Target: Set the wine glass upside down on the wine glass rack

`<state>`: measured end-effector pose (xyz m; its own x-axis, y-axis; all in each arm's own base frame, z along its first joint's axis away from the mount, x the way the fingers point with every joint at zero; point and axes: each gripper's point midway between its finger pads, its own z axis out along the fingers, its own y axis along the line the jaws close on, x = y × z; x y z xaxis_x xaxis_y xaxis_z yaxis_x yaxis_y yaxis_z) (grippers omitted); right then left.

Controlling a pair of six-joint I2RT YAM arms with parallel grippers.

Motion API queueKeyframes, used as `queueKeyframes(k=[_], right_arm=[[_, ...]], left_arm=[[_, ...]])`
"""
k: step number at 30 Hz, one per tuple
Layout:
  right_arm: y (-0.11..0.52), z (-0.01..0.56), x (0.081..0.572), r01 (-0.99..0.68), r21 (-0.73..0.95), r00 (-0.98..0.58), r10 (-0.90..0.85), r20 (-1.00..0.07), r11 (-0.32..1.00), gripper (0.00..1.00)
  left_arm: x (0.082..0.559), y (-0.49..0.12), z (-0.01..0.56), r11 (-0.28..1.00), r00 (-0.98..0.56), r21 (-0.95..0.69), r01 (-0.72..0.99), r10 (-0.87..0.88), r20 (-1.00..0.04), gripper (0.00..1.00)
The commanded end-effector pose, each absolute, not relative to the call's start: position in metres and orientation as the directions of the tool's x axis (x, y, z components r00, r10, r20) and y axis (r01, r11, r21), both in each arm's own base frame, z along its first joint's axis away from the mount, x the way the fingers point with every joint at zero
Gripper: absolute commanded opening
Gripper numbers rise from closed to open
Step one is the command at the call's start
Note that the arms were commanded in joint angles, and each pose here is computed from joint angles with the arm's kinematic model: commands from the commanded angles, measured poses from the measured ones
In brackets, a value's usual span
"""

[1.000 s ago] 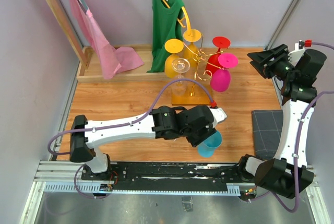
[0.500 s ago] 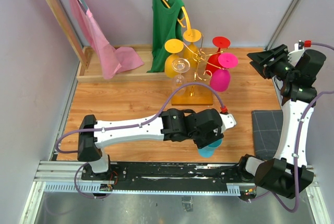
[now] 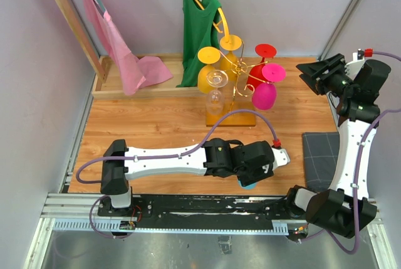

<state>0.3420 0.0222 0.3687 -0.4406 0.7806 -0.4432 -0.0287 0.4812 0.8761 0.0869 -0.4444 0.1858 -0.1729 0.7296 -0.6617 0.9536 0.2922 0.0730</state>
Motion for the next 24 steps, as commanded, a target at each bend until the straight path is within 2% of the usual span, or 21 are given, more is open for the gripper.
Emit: queueKeyframes(k=[1,6,8,13,18,24], right_arm=[[0.018,0.370,0.344,-0.037,0.878,-0.434,0.784,-0.445,0.478,0.51],[0.017,0.369,0.344,-0.034,0.879,-0.435,0.784,-0.442,0.476,0.51],[0.017,0.368,0.344,-0.032,0.879,-0.435,0.785,-0.442,0.477,0.51],[0.017,0.366,0.344,-0.028,0.879,-0.434,0.786,-0.440,0.476,0.51],[0.017,0.365,0.345,-0.027,0.880,-0.434,0.787,-0.438,0.475,0.51],[0.017,0.367,0.344,-0.031,0.879,-0.432,0.787,-0.441,0.476,0.51]], left_arm=[[0.083,-0.458,0.182,0.269,-0.150,0.075,0.960,0.723,-0.674,0.47],[0.081,-0.460,0.173,0.269,-0.159,0.064,0.961,0.726,-0.669,0.45],[0.081,-0.460,0.170,0.278,-0.167,0.063,0.959,0.726,-0.667,0.41],[0.079,-0.461,0.169,0.284,-0.179,0.051,0.957,0.723,-0.667,0.18],[0.080,-0.460,0.170,0.297,-0.186,0.054,0.953,0.720,-0.669,0.01],[0.086,-0.457,0.189,0.339,-0.193,0.077,0.938,0.691,-0.697,0.00]])
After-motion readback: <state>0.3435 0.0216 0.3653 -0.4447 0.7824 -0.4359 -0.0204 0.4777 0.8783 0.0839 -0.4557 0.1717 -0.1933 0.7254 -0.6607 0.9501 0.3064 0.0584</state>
